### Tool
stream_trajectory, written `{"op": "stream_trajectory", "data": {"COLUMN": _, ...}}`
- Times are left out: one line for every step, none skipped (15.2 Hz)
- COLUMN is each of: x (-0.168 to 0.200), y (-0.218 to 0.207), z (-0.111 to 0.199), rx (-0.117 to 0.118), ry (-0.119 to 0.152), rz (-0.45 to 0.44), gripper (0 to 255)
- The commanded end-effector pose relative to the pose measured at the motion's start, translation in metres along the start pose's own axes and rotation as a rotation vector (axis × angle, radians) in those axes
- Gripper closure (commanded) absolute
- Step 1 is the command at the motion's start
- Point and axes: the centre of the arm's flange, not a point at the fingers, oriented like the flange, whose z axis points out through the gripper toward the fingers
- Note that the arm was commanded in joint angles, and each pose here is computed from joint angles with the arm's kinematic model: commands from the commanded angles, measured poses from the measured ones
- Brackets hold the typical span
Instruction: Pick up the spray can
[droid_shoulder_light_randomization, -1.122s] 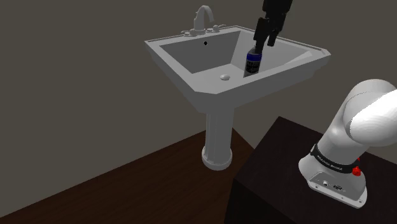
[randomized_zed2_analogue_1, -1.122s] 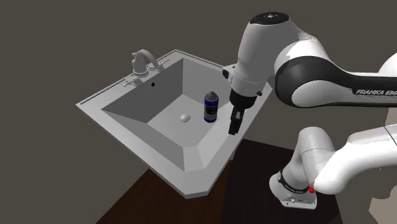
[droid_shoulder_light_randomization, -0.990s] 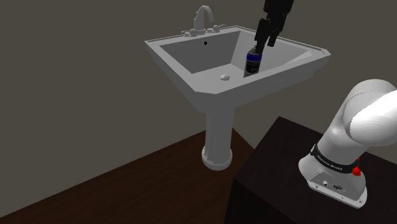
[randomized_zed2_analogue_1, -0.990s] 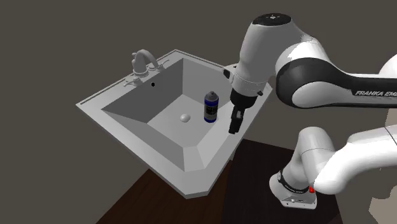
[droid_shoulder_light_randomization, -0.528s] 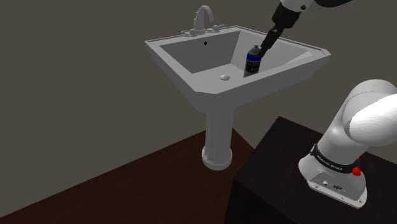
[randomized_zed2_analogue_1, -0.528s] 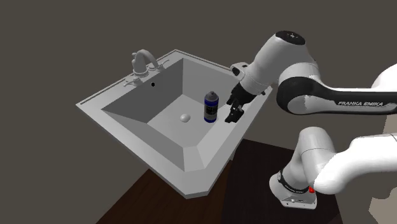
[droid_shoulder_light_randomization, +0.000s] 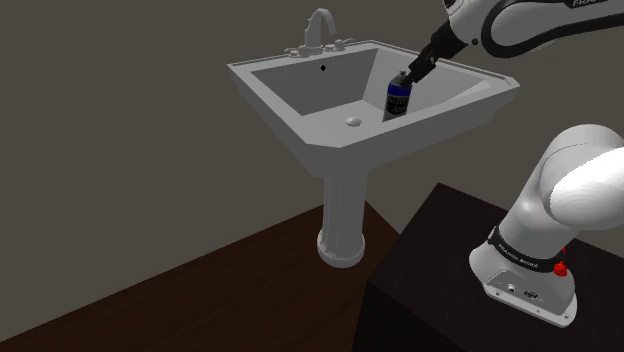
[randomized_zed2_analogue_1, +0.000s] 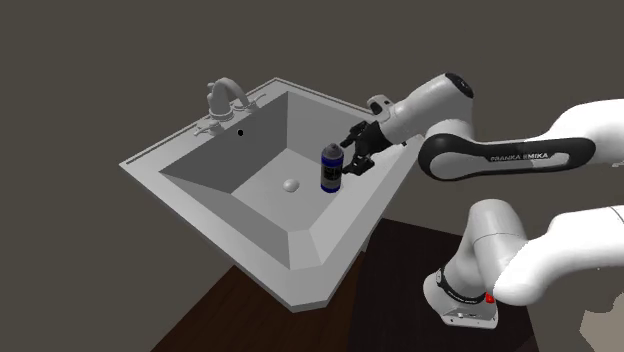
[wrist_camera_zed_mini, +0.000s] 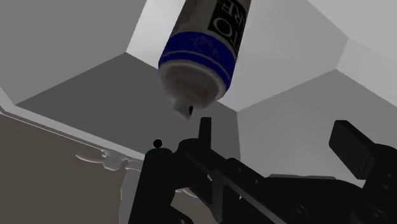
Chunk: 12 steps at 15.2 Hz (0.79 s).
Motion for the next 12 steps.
{"op": "stream_trajectory", "data": {"x": -0.009, "y": 0.025, "z": 0.013, "rx": -0.023, "ry": 0.094, "rz": -0.044, "gripper": 0}}
{"op": "stream_trajectory", "data": {"x": -0.012, "y": 0.036, "z": 0.019, "rx": -0.030, "ry": 0.137, "rz": -0.065, "gripper": 0}}
{"op": "stream_trajectory", "data": {"x": -0.015, "y": 0.046, "z": 0.025, "rx": -0.037, "ry": 0.180, "rz": -0.085, "gripper": 0}}
{"op": "stream_trajectory", "data": {"x": -0.017, "y": 0.057, "z": 0.032, "rx": -0.044, "ry": 0.224, "rz": -0.106, "gripper": 0}}
{"op": "stream_trajectory", "data": {"x": -0.017, "y": 0.060, "z": 0.034, "rx": -0.046, "ry": 0.234, "rz": -0.111, "gripper": 0}}
{"op": "stream_trajectory", "data": {"x": -0.021, "y": 0.059, "z": 0.038, "rx": -0.046, "ry": 0.234, "rz": -0.111, "gripper": 0}}
{"op": "stream_trajectory", "data": {"x": -0.024, "y": 0.058, "z": 0.042, "rx": -0.046, "ry": 0.234, "rz": -0.111, "gripper": 0}}
{"op": "stream_trajectory", "data": {"x": -0.027, "y": 0.057, "z": 0.046, "rx": -0.046, "ry": 0.234, "rz": -0.111, "gripper": 0}}
{"op": "stream_trajectory", "data": {"x": -0.030, "y": 0.055, "z": 0.050, "rx": -0.046, "ry": 0.234, "rz": -0.111, "gripper": 0}}
{"op": "stream_trajectory", "data": {"x": -0.033, "y": 0.054, "z": 0.054, "rx": -0.046, "ry": 0.234, "rz": -0.111, "gripper": 0}}
{"op": "stream_trajectory", "data": {"x": -0.037, "y": 0.053, "z": 0.058, "rx": -0.046, "ry": 0.234, "rz": -0.111, "gripper": 0}}
{"op": "stream_trajectory", "data": {"x": -0.042, "y": 0.052, "z": 0.064, "rx": -0.046, "ry": 0.234, "rz": -0.111, "gripper": 0}}
